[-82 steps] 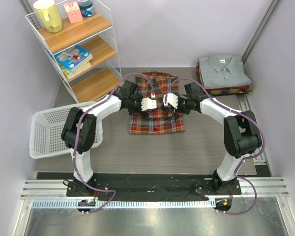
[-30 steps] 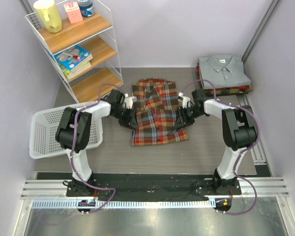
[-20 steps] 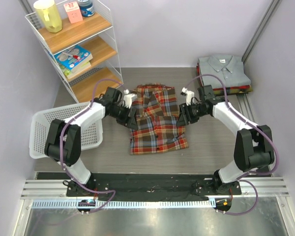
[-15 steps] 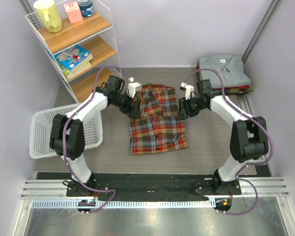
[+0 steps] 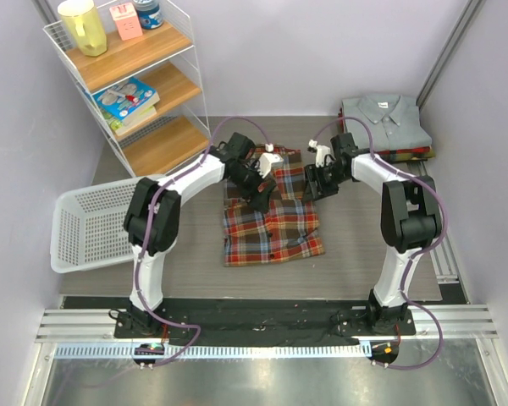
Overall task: Fold and stack the long sleeve shirts
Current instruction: Fold the shirt
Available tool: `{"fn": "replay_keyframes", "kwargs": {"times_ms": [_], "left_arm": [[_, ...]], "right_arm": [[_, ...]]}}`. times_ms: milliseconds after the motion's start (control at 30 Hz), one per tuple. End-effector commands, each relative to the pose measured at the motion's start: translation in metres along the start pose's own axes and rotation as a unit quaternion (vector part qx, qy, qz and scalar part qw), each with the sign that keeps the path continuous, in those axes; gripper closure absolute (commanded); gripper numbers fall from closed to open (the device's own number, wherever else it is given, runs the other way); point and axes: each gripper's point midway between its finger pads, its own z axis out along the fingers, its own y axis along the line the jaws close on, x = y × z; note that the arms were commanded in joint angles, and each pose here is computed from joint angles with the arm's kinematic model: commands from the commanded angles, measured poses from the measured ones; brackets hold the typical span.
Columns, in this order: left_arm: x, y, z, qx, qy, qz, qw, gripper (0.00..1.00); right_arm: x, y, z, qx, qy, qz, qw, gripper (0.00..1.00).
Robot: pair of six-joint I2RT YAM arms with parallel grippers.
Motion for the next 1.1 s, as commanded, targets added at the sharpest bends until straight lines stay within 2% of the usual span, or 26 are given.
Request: {"fn": "replay_keyframes", "kwargs": {"times_ms": [0,67,100,133,167,200,233,267,300,400,500,800,900,1033,1067], "left_arm": [[-0.022,0.011,0.013,-0.016,-0.018,0.013,1.0,0.2],[-0.026,0.012,0.019,-0.016,-0.023,0.014,1.0,0.22],[-0.026,0.014,0.022,-0.016,-0.022,0.011,1.0,0.28],[-0.026,0.014,0.022,-0.016,-0.023,0.009,1.0,0.33],[-0.03,0.014,0.022,-0.017,-0.029,0.012,0.999,0.4],[-0.034,0.012,0.017,-0.02,-0.036,0.012,0.999,0.56],[-0.037,0.011,0.013,-0.022,-0.042,0.013,0.999,0.63],[-0.04,0.009,0.011,-0.023,-0.051,0.019,0.998,0.7],[-0.036,0.007,0.009,-0.023,-0.05,0.02,0.998,0.82],[-0.044,0.002,-0.007,-0.036,-0.068,0.032,0.996,0.93],[-0.044,0.001,-0.016,-0.051,-0.079,0.035,0.995,0.97],[-0.029,0.033,0.005,-0.097,-0.039,0.019,0.994,0.98],[-0.021,0.044,0.009,-0.114,-0.023,0.013,0.993,0.98],[-0.018,0.047,0.007,-0.126,-0.018,0.009,0.992,0.95],[-0.018,0.046,0.006,-0.127,-0.019,0.008,0.992,0.92]], "right_arm": [[-0.034,0.012,-0.006,-0.024,-0.043,-0.002,0.999,0.53],[-0.035,0.009,-0.002,-0.027,-0.04,0.003,0.999,0.64],[-0.036,0.012,0.0,-0.034,-0.04,0.004,0.999,0.69],[-0.037,0.012,0.002,-0.036,-0.039,0.004,0.999,0.78],[-0.04,0.012,0.002,-0.038,-0.042,0.004,0.998,0.83],[-0.041,0.015,0.003,-0.043,-0.042,0.005,0.998,0.88],[-0.044,0.018,0.001,-0.05,-0.046,0.003,0.998,0.95],[-0.05,0.021,-0.002,-0.052,-0.055,-0.001,0.997,0.99],[-0.054,0.025,-0.005,-0.058,-0.06,-0.001,0.997,0.99],[-0.073,0.034,-0.015,-0.069,-0.094,-0.014,0.993,0.99],[-0.082,0.034,-0.012,-0.07,-0.108,-0.021,0.991,0.99],[-0.062,0.01,0.026,-0.059,-0.071,-0.001,0.996,0.97],[-0.06,0.007,0.027,-0.047,-0.067,0.002,0.997,0.88],[-0.066,0.008,0.011,-0.035,-0.077,-0.009,0.996,0.62],[-0.075,0.009,0.0,-0.029,-0.091,-0.016,0.995,0.59]]}}
